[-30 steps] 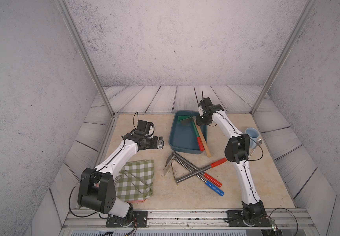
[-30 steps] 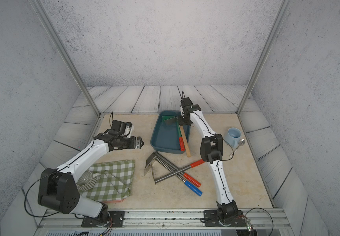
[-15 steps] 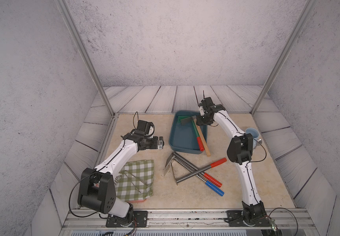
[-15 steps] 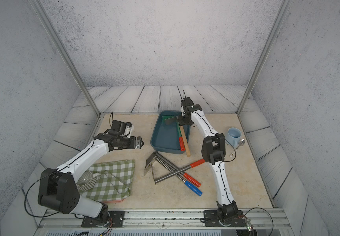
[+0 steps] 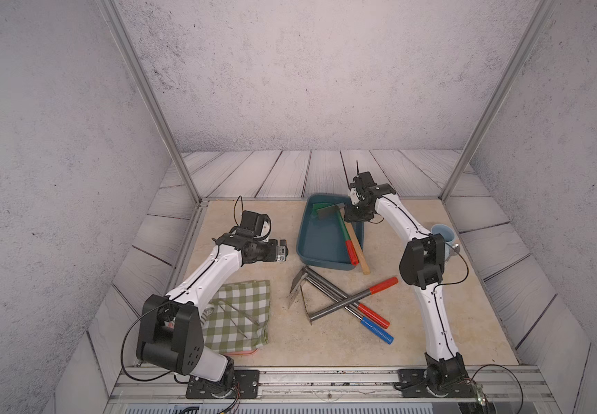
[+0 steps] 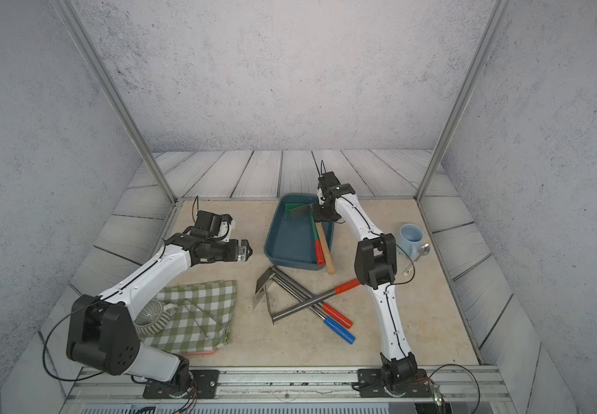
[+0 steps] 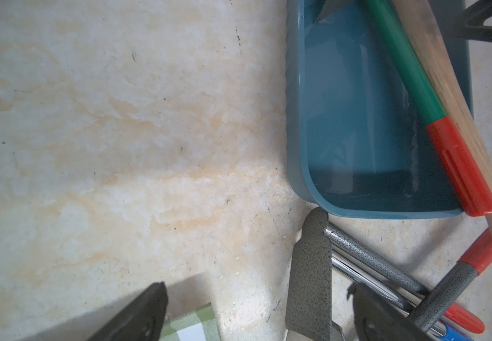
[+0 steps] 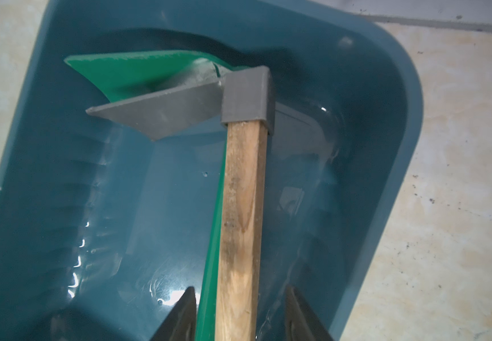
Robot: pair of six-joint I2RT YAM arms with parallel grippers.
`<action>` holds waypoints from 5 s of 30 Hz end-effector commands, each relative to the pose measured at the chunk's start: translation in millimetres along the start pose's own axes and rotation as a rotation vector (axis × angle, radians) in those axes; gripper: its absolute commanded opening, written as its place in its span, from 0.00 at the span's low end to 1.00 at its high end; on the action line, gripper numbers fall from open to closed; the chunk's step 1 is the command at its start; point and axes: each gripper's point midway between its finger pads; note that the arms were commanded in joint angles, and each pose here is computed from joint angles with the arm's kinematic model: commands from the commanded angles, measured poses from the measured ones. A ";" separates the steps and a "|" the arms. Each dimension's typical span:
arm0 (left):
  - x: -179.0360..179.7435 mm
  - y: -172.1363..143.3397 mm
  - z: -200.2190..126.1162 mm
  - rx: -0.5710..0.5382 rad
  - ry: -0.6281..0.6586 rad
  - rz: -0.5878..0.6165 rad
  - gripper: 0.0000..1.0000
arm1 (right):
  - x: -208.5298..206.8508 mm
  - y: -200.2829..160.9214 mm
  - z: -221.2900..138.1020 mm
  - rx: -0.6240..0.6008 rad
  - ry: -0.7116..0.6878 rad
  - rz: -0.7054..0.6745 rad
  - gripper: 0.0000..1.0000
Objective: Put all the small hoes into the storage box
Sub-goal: Place the hoe in the storage box, then pick up the hoe from the center of the board.
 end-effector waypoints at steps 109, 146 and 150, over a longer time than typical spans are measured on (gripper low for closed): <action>-31.8 -25.3 -81.3 -0.039 -0.084 -0.365 0.99 | 102.8 -204.0 -192.1 -0.086 0.095 -0.096 0.67; -10.0 -46.0 -66.1 -0.030 -0.014 -0.348 0.99 | 67.3 -234.5 -140.6 -0.042 -0.173 0.753 0.66; -9.7 -46.6 -65.6 -0.031 -0.015 -0.349 0.99 | 56.8 -256.7 -140.7 0.085 -0.318 0.854 0.69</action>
Point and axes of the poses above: each gripper's point midway between its finger pads, its own z axis out along the fingers, its own x axis along the line the jaws close on, y = z × x, and after that the axes turned 12 degrees about -z, right-handed
